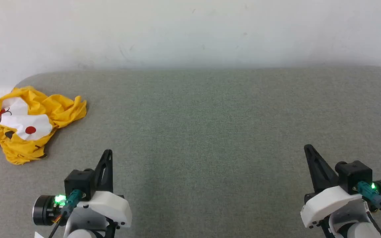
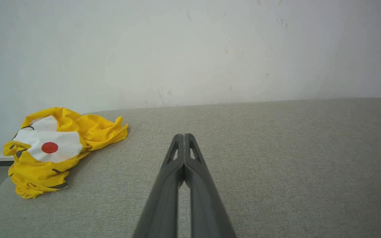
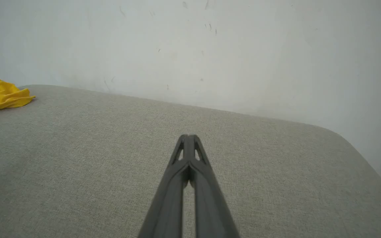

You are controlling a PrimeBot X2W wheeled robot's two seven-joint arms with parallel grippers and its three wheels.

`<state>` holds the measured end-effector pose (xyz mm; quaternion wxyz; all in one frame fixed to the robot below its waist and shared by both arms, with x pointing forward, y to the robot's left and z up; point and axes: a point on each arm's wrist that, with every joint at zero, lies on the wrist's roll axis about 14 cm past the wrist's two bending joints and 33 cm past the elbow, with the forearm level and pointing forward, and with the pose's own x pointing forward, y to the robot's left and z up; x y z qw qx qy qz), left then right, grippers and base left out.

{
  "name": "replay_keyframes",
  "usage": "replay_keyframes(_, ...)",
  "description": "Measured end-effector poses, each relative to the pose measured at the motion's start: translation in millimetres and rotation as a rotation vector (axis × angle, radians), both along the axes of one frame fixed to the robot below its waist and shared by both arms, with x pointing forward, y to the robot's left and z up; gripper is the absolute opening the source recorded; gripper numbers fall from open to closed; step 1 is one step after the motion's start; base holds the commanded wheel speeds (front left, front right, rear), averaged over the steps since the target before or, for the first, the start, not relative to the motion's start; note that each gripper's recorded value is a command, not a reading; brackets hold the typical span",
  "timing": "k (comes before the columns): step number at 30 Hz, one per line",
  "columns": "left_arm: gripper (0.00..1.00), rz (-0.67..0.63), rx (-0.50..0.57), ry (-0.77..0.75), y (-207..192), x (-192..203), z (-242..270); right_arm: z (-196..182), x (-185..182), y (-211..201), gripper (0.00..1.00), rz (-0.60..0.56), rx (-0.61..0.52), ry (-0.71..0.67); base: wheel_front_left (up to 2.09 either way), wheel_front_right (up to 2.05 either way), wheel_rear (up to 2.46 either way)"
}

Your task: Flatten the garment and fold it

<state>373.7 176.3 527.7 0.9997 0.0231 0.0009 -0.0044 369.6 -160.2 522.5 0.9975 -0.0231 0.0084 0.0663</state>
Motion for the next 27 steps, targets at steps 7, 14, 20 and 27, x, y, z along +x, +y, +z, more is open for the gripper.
replay_keyframes(7, 0.00, 0.000, 0.000, 0.000, 0.0, 0.0, 0.0, 0.1, 0.0, 0.0, 0.00, 0.000, 0.000, 0.000, 0.00, 0.00, 0.00)
replay_keyframes(14, 0.00, 0.000, 0.000, 0.000, 0.0, 0.0, 0.0, 0.0, 0.0, 0.0, 0.00, 0.000, 0.000, 0.000, 0.00, 0.00, 0.00)
replay_keyframes(20, 1.00, -0.002, 0.000, 0.001, -0.4, 0.0, -0.3, -0.9, -0.1, -0.2, 1.00, 0.000, 0.000, 0.003, 0.00, 0.00, 0.00)
replay_keyframes(27, 1.00, -0.004, -0.002, 0.006, -1.5, -0.5, -2.4, -1.3, 0.3, 0.1, 1.00, 0.001, 0.001, 0.003, 0.00, 0.00, 0.00)
